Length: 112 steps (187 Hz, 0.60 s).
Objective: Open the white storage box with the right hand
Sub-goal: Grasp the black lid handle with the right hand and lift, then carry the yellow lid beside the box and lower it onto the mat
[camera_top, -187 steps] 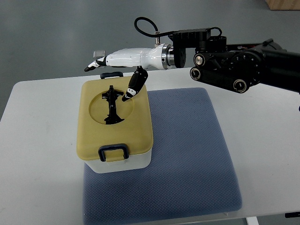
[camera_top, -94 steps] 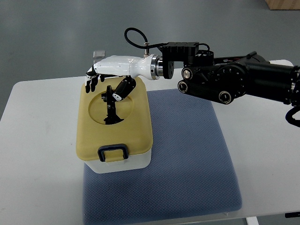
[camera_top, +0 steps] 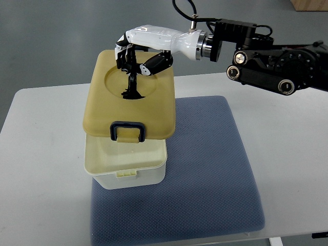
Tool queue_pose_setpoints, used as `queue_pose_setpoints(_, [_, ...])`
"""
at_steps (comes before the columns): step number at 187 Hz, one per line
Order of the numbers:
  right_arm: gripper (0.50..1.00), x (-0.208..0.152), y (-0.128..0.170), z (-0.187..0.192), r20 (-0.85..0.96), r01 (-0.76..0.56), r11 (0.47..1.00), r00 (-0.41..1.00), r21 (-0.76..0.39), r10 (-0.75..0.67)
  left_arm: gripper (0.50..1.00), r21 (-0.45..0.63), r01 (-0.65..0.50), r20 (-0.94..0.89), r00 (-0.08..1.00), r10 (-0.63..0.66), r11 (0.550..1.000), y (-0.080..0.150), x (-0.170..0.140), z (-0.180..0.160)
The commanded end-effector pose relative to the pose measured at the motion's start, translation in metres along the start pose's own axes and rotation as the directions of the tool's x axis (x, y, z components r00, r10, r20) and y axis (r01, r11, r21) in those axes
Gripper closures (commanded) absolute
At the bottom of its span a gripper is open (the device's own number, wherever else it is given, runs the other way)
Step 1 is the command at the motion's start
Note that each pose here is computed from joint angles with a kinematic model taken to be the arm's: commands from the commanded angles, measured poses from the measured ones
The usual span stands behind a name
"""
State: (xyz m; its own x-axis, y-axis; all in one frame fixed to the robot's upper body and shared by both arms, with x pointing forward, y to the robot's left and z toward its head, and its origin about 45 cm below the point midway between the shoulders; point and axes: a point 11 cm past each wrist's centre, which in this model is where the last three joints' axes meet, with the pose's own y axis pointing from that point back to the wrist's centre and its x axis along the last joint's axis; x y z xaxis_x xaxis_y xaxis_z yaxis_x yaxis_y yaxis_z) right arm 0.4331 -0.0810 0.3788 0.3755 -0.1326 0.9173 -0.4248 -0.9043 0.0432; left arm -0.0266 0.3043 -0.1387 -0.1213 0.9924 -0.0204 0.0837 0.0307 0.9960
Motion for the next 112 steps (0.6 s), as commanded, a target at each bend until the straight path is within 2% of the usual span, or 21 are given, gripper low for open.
queue_pose_setpoints(1, [1.000,0.015,0.039,0.012,-0.003,-0.003,0.999,1.000,-0.036,0.002,0.500,0.000,0.000,0.001,1.000,0.000,1.000,0.000,0.000,0.000])
queue_pose_setpoints(37, [1.000,0.033,0.100,0.038,-0.006,-0.024,0.993,1.000,-0.115,0.024,0.500,0.001,0.004,0.004,1.000,-0.004,1.000,0.000,-0.002,0.000])
queue_pose_setpoints(61, [1.000,0.031,0.137,0.056,-0.004,-0.034,0.985,0.999,-0.169,0.034,0.500,0.001,0.006,0.004,1.000,-0.006,1.000,0.000,-0.002,0.000])
queue_pose_setpoints(85, [1.000,0.013,0.168,0.075,-0.014,-0.003,0.970,1.000,-0.244,-0.001,0.500,0.000,0.002,0.002,1.000,-0.002,1.000,0.000,-0.001,0.000])
queue_pose_setpoints(112, [1.000,-0.028,0.196,0.099,-0.009,0.079,0.943,0.996,-0.322,-0.086,0.500,0.000,0.002,0.002,1.000,-0.002,1.000,0.000,-0.001,0.000])
